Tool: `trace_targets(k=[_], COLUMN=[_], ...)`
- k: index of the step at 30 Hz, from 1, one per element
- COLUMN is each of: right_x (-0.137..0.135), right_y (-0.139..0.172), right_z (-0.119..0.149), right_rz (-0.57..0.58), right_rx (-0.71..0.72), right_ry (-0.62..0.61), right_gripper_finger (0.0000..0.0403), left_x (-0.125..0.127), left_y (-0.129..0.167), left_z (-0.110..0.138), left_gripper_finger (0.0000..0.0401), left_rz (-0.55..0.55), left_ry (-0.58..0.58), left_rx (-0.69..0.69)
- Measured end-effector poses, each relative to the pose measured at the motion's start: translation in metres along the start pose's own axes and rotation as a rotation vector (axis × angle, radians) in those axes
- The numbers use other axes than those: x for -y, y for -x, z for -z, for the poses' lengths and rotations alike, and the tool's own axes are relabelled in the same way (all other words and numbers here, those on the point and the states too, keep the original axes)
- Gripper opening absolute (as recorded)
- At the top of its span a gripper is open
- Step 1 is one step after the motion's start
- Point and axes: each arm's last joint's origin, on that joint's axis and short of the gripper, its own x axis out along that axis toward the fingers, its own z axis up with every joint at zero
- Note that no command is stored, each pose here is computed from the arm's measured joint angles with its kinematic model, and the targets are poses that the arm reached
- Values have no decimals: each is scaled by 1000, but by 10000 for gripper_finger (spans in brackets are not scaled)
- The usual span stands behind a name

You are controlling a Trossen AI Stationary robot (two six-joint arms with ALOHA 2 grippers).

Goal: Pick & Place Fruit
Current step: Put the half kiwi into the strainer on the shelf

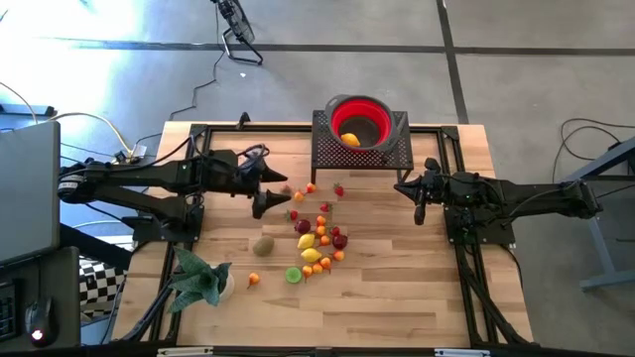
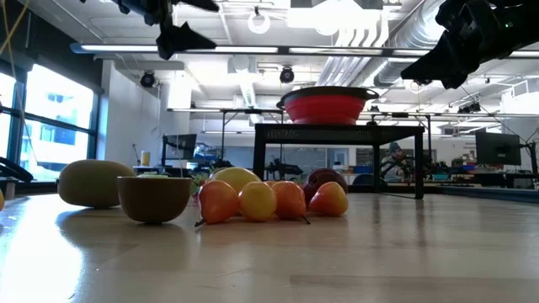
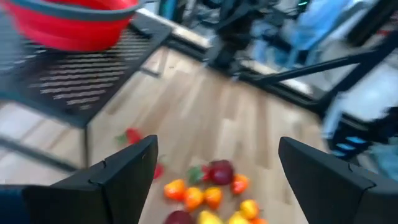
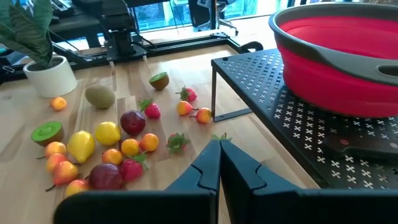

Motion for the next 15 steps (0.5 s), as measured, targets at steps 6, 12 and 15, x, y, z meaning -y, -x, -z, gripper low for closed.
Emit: trace_targets(k=[6,12,15], right_x=[0,0,0], right_y=[0,0,0], right_z=[0,0,0], right_rz=[0,0,0], right_rx=[0,0,1], right_ry=[-2,-2,-2], right_gripper_finger=[3,3,3], left_x=[-10,-15,-16], left_y=[1,4,5], left_z=[13,22,24], left_gripper_finger=[329,329,329], left_rz=[-195,-292,-322], left_ry=[-1,51,64], left_rx=[-96,-170,-175])
